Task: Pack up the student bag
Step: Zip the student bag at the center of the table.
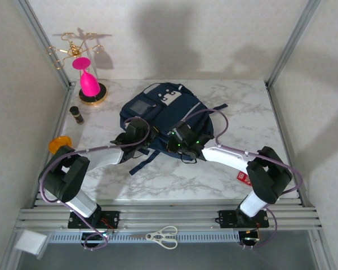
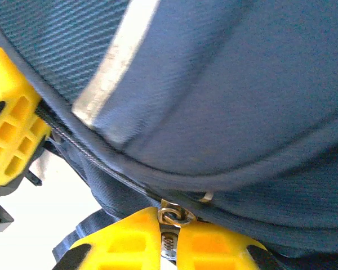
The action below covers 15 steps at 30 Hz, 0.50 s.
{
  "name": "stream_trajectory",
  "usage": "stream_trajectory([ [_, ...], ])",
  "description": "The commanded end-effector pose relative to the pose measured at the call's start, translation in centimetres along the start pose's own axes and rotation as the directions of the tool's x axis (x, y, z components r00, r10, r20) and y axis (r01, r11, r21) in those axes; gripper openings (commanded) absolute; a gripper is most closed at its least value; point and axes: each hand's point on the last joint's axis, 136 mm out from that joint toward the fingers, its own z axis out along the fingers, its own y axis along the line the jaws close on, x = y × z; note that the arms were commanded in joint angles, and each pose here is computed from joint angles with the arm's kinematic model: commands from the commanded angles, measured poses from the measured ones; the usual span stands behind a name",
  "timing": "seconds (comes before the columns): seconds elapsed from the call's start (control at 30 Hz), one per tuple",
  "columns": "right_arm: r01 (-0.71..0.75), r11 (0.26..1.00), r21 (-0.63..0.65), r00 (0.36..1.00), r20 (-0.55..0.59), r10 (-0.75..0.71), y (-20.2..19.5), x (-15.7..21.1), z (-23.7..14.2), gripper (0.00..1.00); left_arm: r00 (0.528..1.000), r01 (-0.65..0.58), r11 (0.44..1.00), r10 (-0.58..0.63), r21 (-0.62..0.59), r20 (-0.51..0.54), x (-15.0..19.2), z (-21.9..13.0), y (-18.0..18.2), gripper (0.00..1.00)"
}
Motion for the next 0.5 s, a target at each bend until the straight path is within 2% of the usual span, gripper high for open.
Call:
stream_trajectory([
  [0.0, -0.007, 0.996, 0.092, 1.0, 0.007, 0.007, -3.7, -0.5, -1.5, 0.07, 0.987, -0.024, 0.999, 0.031, -0.048, 0.156, -4.5, -1.4, 0.2, 0.0],
  [0.27, 0.02, 0.985, 0.173, 0.999, 0.028, -0.025, -6.9, -1.4, -3.1, 0.06, 0.985, -0.061, 0.996, 0.071, -0.071, 0.158, -5.5, -1.6, 0.0, 0.0],
  [0.47, 0.116, 0.991, 0.06, 0.993, 0.017, -0.118, -4.0, -1.8, -3.3, 0.02, 0.992, -0.069, 0.997, 0.07, -0.016, 0.105, -4.6, -2.2, -1.3, 0.0],
])
